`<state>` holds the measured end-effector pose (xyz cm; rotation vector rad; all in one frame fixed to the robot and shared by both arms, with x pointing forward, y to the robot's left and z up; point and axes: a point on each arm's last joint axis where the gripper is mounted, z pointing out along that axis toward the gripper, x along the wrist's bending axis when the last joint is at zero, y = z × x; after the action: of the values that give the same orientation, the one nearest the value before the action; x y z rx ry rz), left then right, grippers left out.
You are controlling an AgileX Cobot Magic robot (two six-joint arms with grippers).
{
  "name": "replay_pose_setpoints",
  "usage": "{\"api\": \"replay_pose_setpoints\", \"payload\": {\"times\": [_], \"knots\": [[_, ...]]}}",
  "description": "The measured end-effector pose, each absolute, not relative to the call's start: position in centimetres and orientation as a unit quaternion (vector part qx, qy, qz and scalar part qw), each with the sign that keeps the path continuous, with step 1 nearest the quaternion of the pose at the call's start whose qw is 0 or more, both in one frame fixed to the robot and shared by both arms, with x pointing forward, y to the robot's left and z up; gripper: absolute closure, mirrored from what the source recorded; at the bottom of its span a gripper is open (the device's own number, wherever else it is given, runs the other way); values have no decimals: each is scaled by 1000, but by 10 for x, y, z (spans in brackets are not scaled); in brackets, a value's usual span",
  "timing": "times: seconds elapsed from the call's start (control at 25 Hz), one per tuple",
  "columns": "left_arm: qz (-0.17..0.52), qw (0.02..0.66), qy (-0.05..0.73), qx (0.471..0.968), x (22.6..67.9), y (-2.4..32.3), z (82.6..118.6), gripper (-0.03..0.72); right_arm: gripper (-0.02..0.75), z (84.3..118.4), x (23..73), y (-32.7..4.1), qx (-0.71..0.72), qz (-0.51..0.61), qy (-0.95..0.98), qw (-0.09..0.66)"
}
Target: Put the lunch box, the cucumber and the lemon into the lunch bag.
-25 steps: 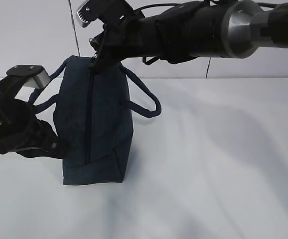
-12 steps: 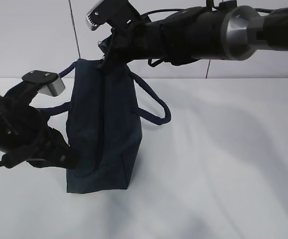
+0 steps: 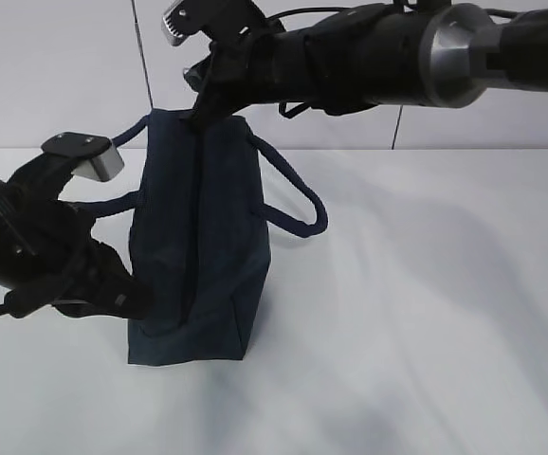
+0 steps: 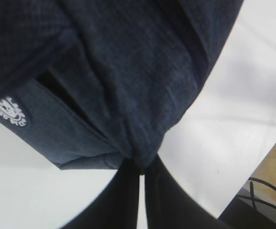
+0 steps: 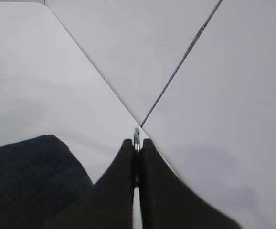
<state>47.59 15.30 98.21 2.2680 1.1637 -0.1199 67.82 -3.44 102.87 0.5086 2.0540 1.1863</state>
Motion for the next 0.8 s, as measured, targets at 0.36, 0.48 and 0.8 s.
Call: {"api": "replay_pose_setpoints", "payload": {"times": [0.36, 0.48, 0.8], "knots": [[-44, 293, 439, 848, 476, 153, 982, 696, 751, 1021, 686, -41, 227, 465, 786, 338], [-44, 293, 439, 848, 476, 153, 982, 696, 751, 1019, 686, -40, 239, 470, 783, 330], [-43, 294, 439, 848, 477, 153, 982, 696, 751, 1019, 688, -41, 285, 495, 762, 304]]}}
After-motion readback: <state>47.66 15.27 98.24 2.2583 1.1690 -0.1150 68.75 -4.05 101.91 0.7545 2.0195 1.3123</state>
